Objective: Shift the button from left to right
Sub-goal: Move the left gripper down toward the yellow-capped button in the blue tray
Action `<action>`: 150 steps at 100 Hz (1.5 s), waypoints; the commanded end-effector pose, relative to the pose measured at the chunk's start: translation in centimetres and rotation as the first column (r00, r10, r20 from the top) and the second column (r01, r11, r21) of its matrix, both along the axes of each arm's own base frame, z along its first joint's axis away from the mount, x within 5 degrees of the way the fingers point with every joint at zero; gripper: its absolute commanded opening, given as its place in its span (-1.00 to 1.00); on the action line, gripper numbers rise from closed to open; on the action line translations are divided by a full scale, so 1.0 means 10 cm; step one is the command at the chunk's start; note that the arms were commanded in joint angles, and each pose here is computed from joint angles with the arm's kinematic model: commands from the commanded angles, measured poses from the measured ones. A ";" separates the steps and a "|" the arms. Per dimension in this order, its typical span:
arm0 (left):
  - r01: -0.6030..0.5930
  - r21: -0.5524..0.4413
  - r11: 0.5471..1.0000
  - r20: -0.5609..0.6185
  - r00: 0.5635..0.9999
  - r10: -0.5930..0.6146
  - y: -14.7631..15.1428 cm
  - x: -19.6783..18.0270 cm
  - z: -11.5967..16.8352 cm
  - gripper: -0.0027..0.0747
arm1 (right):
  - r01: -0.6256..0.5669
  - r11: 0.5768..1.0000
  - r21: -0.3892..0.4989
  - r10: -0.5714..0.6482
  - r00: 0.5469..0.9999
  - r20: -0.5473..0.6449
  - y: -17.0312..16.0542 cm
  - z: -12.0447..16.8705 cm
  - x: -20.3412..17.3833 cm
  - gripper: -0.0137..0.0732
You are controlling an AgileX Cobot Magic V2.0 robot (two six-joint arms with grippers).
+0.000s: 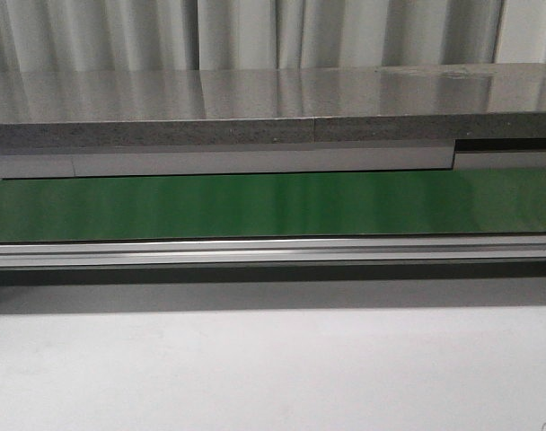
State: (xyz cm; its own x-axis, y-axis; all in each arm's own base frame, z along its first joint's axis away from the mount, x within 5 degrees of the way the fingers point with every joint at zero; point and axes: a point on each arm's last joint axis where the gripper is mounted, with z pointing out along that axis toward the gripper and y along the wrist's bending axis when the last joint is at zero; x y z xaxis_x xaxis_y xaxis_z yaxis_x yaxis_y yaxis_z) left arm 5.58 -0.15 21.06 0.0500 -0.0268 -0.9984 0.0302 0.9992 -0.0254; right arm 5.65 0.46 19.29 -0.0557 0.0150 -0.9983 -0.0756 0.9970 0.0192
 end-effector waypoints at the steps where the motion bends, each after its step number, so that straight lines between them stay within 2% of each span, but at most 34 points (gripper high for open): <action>1: 0.004 -0.012 1.000 0.050 0.999 -0.003 0.00 0.00 -0.11 -0.98 | 0.007 1.000 0.000 -0.007 0.993 0.121 -0.01 0.14 -0.02 -0.84; 37: 0.004 -0.012 1.000 0.050 0.999 -0.003 0.00 0.00 -0.11 -0.98 | 0.007 1.000 0.000 -0.007 0.993 0.121 -0.01 0.14 -0.02 -0.84; 57: 0.007 -0.019 1.000 0.093 0.996 -0.005 0.00 -0.01 -0.05 -0.98 | 0.007 1.000 0.000 -0.007 0.993 0.121 -0.01 0.14 -0.02 -0.84; 70: 0.012 -0.065 0.998 0.110 0.994 -0.004 0.00 -0.03 0.06 -0.98 | 0.007 1.000 0.000 -0.007 0.993 0.121 -0.01 0.14 -0.02 -0.84; 80: 0.012 -0.084 0.996 0.077 0.997 -0.006 0.00 -0.04 0.19 -0.98 | 0.007 1.000 0.000 -0.007 0.993 0.121 -0.01 0.14 -0.02 -0.84; 99: 0.003 -0.081 0.997 -0.095 0.995 -0.011 -0.01 0.00 0.57 -0.98 | 0.007 1.000 0.000 -0.007 0.993 0.121 -0.01 0.14 -0.02 -0.84; 113: -0.012 -0.047 0.999 -0.253 0.968 0.000 0.00 0.09 0.92 -0.98 | 0.007 1.000 0.000 -0.007 0.993 0.121 -0.01 0.14 -0.02 -0.84; 122: -0.028 -0.006 1.000 -0.371 0.928 0.024 0.01 0.18 1.08 -0.98 | 0.007 1.000 0.000 -0.007 0.993 0.121 -0.01 0.14 -0.02 -0.84; 132: -0.046 0.040 0.998 -0.510 0.858 0.060 0.04 0.30 1.24 -0.98 | 0.007 1.000 0.000 -0.007 0.993 0.121 -0.01 0.14 -0.02 -0.84; 142: -0.054 0.067 0.996 -0.591 0.802 0.083 0.06 0.40 1.33 -0.98 | 0.007 1.000 0.000 -0.007 0.993 0.121 -0.01 0.14 -0.02 -0.84; 150: -0.051 0.061 0.997 -0.621 0.780 0.078 0.05 0.49 1.35 -0.98 | 0.007 1.000 0.000 -0.007 0.993 0.121 -0.01 0.14 -0.02 -0.84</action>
State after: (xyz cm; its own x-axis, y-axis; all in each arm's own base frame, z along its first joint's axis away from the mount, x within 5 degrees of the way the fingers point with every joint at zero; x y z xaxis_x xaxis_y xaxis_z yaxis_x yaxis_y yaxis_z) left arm 9.39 0.36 33.09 -0.5965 -0.0012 -0.8026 -0.0383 0.9989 0.0270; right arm 5.65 0.46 19.29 -0.0557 0.0150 -0.9983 -0.0756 0.9970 0.0192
